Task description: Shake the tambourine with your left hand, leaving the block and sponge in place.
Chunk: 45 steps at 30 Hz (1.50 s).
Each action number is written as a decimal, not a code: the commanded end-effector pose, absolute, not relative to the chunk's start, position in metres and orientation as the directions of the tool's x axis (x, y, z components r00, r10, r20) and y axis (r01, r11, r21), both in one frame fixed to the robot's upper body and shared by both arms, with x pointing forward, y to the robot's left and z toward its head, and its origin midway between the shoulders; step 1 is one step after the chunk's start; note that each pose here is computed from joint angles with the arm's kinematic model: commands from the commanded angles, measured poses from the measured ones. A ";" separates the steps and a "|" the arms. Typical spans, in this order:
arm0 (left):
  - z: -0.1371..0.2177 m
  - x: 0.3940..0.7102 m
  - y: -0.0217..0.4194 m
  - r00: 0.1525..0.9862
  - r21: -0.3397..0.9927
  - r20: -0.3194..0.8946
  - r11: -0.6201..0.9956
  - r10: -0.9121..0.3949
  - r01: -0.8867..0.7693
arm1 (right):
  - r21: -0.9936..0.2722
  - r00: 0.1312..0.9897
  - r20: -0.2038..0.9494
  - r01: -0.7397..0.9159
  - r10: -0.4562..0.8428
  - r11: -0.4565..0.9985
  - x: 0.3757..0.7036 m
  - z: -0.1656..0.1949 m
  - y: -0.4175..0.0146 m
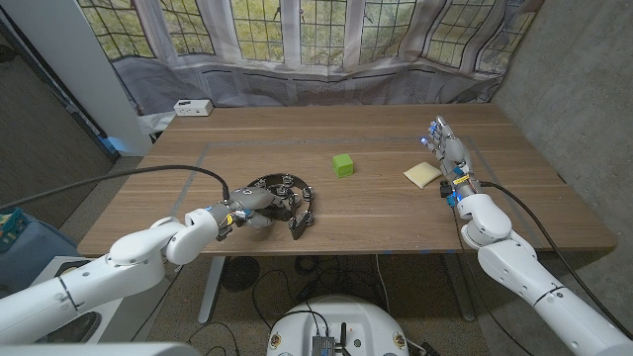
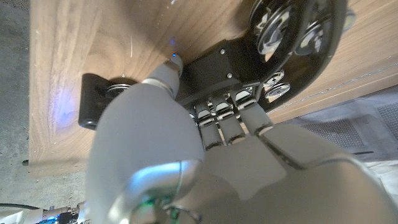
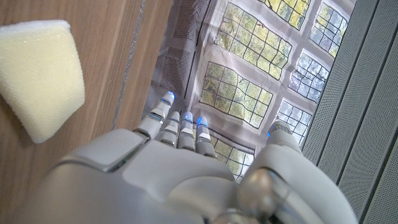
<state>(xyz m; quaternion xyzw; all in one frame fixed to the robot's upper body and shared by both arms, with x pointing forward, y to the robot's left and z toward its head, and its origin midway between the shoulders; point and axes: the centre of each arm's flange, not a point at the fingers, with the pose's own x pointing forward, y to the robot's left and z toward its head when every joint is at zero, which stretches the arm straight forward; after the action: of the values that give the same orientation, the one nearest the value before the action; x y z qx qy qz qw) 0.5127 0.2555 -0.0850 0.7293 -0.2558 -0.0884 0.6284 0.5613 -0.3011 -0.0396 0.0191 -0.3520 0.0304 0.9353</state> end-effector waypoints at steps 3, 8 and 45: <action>-0.091 0.523 0.253 0.862 0.980 0.159 -0.028 -0.482 -0.197 | 0.035 0.756 0.654 -0.070 0.030 0.997 0.564 -0.044 -0.304; -0.092 0.525 0.253 0.865 0.986 0.151 0.005 -0.478 -0.169 | 0.035 0.756 0.654 -0.068 0.029 0.997 0.565 -0.046 -0.304; -0.039 0.503 0.263 0.891 0.966 0.213 -0.051 -0.400 -0.254 | 0.036 0.739 0.673 -0.076 0.032 0.996 0.564 -0.041 -0.303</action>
<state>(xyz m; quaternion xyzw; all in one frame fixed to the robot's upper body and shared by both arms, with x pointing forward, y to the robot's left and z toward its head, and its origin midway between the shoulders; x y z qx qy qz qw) 0.5109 0.2625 -0.0573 0.7060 -0.2259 -0.0757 0.6669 0.5641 -0.3013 -0.0441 0.0323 -0.3563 0.0294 0.9334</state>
